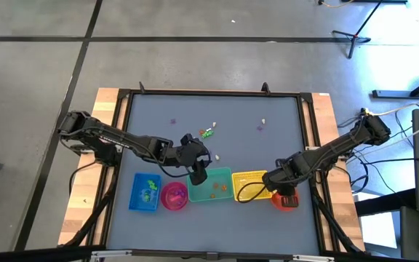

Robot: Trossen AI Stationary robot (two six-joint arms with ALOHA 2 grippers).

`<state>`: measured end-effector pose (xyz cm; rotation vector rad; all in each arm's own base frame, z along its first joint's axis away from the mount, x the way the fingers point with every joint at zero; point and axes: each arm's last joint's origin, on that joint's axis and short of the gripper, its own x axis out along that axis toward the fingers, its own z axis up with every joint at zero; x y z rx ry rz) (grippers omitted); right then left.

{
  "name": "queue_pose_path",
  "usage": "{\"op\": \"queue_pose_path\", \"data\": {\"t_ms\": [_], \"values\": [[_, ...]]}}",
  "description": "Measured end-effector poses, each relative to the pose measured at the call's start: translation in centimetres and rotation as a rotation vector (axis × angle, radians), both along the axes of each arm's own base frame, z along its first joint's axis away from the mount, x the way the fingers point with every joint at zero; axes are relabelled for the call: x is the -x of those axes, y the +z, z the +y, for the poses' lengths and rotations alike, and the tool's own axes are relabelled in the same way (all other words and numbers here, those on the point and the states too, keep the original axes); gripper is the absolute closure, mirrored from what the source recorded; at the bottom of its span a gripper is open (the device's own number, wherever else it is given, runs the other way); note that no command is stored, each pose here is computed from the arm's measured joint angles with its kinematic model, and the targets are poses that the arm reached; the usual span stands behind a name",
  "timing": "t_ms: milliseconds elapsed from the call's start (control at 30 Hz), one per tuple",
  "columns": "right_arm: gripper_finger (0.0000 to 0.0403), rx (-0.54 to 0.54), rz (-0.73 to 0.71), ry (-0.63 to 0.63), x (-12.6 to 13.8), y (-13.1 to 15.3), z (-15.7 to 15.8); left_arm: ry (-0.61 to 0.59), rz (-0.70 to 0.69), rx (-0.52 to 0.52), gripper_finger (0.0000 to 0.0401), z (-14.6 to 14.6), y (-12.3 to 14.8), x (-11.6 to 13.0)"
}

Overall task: Sort Halloween decoration
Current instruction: Put the white skull toy into the orange bin

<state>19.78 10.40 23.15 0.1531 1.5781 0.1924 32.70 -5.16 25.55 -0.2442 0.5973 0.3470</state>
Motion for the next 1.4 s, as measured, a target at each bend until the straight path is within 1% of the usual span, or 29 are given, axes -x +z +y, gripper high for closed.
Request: {"op": "queue_pose_path", "data": {"t_ms": [167, 267, 400, 500, 600, 800, 900, 1000, 1033, 1133, 1233, 1400], "values": [[0.0292, 0.127, -0.069, 0.075, -0.2, -0.1, -0.5, 0.000, 0.000, 0.000, 0.0257, 0.0, 0.0, 0.0], [0.0292, 0.201, -0.064, 0.118, -0.3, -0.1, -1.6, 0.000, 0.000, 0.000, 0.0257, 0.0, 0.0, 0.0], [0.0292, 0.280, -0.043, 0.132, -0.8, -0.1, -4.2, 0.000, 0.000, 0.000, 0.0257, 0.0, 0.0, 0.0], [0.0292, 0.322, -0.044, 0.110, -1.5, -0.1, -7.0, 0.000, 0.000, 0.000, 0.0257, 0.0, 0.0, 0.0], [0.0292, 0.351, -0.063, 0.039, -2.2, -0.1, -10.3, 0.000, 0.000, 0.000, 0.0257, 0.0, 0.0, 0.0], [0.0292, 0.388, -0.164, -0.220, -2.7, 0.1, -17.1, 0.000, 0.000, 0.000, 0.0257, 0.0, 0.0, 0.0], [0.0292, 0.450, -0.215, -0.339, -2.5, 0.3, -19.8, 0.000, 0.000, 0.000, 0.0257, 0.0, 0.0, 0.0], [0.0292, 0.487, -0.255, -0.454, -2.2, 0.5, -22.0, 0.000, 0.000, 0.000, 0.0257, 0.0, 0.0, 0.0], [0.0292, 0.486, -0.261, -0.506, -2.0, 0.4, -22.7, 0.000, 0.000, 0.000, 0.0257, 0.0, 0.0, 0.0], [0.0288, 0.419, -0.236, -0.636, -1.3, -0.2, -24.5, 0.000, 0.000, 0.000, 0.0257, 0.0, 0.0, 0.0], [0.0262, 0.386, -0.189, -0.703, -0.7, -1.3, -26.2, 0.000, 0.000, 0.000, 0.0257, 0.0, 0.0, 0.0], [0.0190, 0.371, -0.105, -0.792, -0.2, -3.6, -28.8, 0.000, 0.000, -0.001, 0.0257, 0.0, 0.0, 0.0]]}}
